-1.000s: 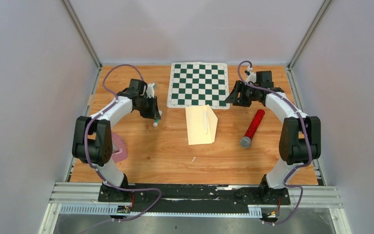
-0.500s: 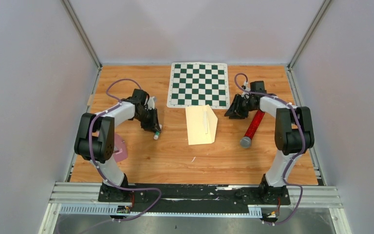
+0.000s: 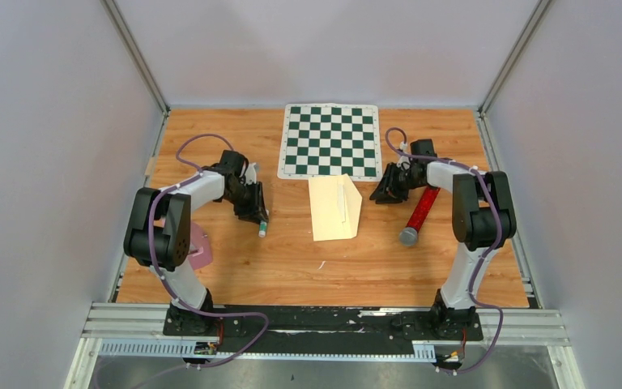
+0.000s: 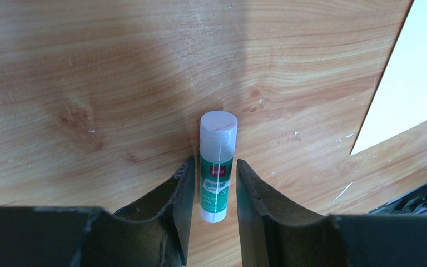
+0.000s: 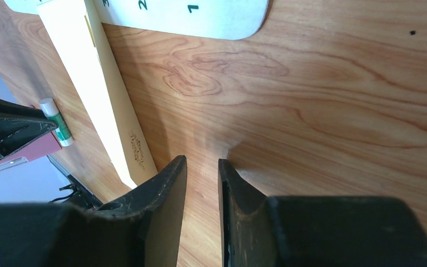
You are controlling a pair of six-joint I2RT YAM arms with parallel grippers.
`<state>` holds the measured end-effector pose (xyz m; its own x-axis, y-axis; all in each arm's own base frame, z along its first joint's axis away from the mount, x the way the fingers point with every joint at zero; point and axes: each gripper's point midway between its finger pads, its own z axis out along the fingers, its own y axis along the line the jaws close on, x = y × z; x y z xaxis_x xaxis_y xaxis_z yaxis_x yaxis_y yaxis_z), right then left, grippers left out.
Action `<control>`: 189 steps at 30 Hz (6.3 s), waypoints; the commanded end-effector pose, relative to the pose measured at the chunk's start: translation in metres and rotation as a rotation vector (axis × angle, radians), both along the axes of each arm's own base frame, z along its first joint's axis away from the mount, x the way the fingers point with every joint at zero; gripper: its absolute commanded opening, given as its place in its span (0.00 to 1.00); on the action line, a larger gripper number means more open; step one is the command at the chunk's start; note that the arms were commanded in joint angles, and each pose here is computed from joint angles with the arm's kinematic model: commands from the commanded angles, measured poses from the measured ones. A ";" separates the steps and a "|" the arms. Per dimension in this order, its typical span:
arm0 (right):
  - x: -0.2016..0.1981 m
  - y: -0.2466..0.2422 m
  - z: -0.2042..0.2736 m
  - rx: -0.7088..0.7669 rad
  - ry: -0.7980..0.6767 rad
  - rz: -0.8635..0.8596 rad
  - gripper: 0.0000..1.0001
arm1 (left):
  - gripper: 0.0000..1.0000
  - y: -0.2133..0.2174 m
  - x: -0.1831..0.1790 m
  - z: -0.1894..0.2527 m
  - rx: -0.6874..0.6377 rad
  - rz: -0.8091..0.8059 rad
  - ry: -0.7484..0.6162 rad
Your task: Place the letter into the envelope and seal it
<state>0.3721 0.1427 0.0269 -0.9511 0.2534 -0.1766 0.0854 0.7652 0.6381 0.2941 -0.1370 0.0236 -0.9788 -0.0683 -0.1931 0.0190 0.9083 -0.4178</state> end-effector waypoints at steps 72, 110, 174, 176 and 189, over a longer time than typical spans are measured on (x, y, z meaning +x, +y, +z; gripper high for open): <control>-0.014 0.142 0.002 0.410 -0.027 0.414 0.06 | 0.00 -0.148 0.121 -0.029 -0.396 -0.054 -0.155; -0.024 0.134 -0.012 0.354 -0.008 0.407 0.00 | 0.00 -0.148 0.126 -0.034 -0.379 -0.055 -0.141; -0.035 0.132 -0.009 0.399 -0.034 0.490 0.00 | 0.00 -0.148 0.126 -0.049 -0.370 -0.019 -0.087; -0.037 0.132 -0.007 0.395 -0.045 0.499 0.00 | 0.00 -0.148 0.127 -0.049 -0.370 -0.021 -0.088; 0.033 0.112 0.154 0.378 -0.525 0.582 0.01 | 0.27 -0.152 0.147 0.075 -0.396 -0.244 -0.352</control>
<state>0.3568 0.2756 0.0548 -0.9448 -0.1752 -0.2770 -0.3242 0.3751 0.8685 0.4276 -0.3007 0.0304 -0.9462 -0.0746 -0.3149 0.2066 0.6097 -0.7653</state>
